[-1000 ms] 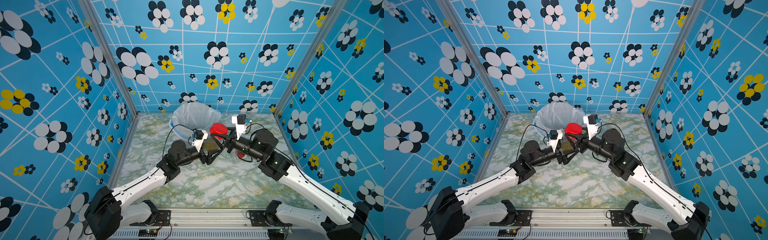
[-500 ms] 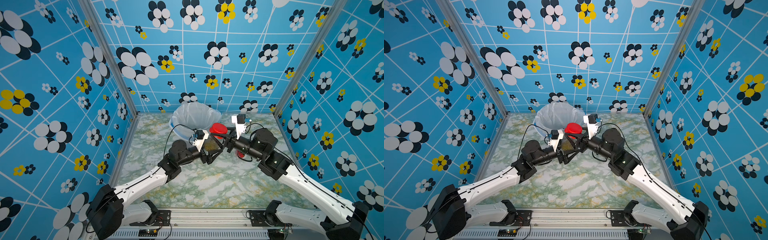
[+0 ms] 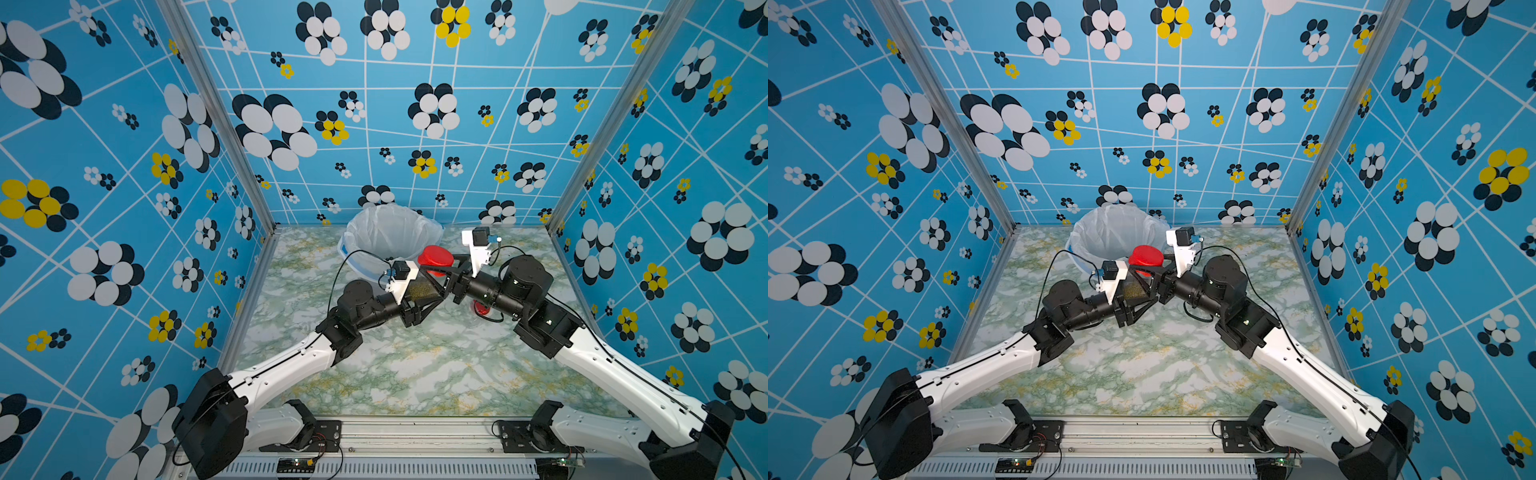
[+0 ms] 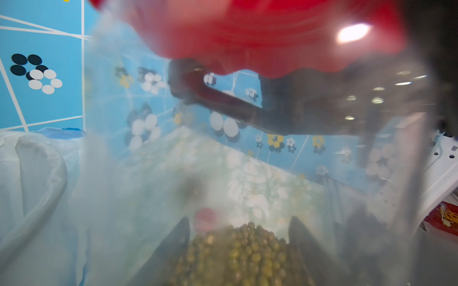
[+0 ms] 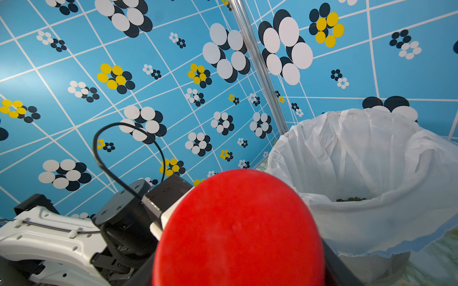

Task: Empty moldy mung beans from jars
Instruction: Pick up the jar from the center of the board, then unscrew the lid from the jar.

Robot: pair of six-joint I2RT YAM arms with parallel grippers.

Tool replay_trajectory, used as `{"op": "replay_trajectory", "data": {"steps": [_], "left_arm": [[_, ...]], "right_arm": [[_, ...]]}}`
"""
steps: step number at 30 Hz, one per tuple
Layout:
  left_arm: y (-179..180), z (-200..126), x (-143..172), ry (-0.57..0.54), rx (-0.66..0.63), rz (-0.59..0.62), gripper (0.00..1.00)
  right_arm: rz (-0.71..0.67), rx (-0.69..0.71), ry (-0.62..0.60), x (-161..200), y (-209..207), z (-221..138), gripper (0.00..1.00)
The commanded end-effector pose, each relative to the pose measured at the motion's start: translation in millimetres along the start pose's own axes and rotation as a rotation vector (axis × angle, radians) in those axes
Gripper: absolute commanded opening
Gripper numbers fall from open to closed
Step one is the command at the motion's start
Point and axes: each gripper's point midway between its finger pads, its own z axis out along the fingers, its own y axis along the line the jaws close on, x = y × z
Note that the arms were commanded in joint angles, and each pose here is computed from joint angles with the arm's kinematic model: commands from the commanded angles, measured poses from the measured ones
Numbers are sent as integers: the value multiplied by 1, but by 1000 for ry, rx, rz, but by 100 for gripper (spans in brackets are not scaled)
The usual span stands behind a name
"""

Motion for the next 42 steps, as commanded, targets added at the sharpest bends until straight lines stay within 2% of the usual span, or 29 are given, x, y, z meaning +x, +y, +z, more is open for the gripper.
{"op": "replay_trajectory", "data": {"steps": [1,3,6,11,17,20,23,27,34,37,42], "left_arm": [[22,-7,-21,-70,-116,7,56],[22,-9,-18,-67,-120,-1,56],[27,-13,-15,-46,-155,-12,56],[28,-16,-11,-8,-169,2,56],[21,-12,-4,21,-125,-11,56],[19,-13,-1,29,-112,-9,56],[12,-11,4,67,-71,1,56],[6,-9,11,122,-34,14,56],[-7,-6,15,135,38,22,55],[-13,-6,16,142,71,34,54],[-10,-5,16,145,54,42,55]], "right_arm": [[56,-62,16,-3,18,-8,75],[48,-31,0,-5,13,-12,88],[21,-38,-32,-7,13,-20,98],[24,-24,-26,-8,8,-22,99],[48,-55,-17,-10,10,-14,94],[22,-75,2,-8,12,-10,83],[12,-70,14,-3,9,-6,79],[18,-63,26,0,6,-2,79],[12,-46,49,5,1,2,80],[20,-28,53,5,-3,3,84],[30,-37,59,4,-3,6,70]]}}
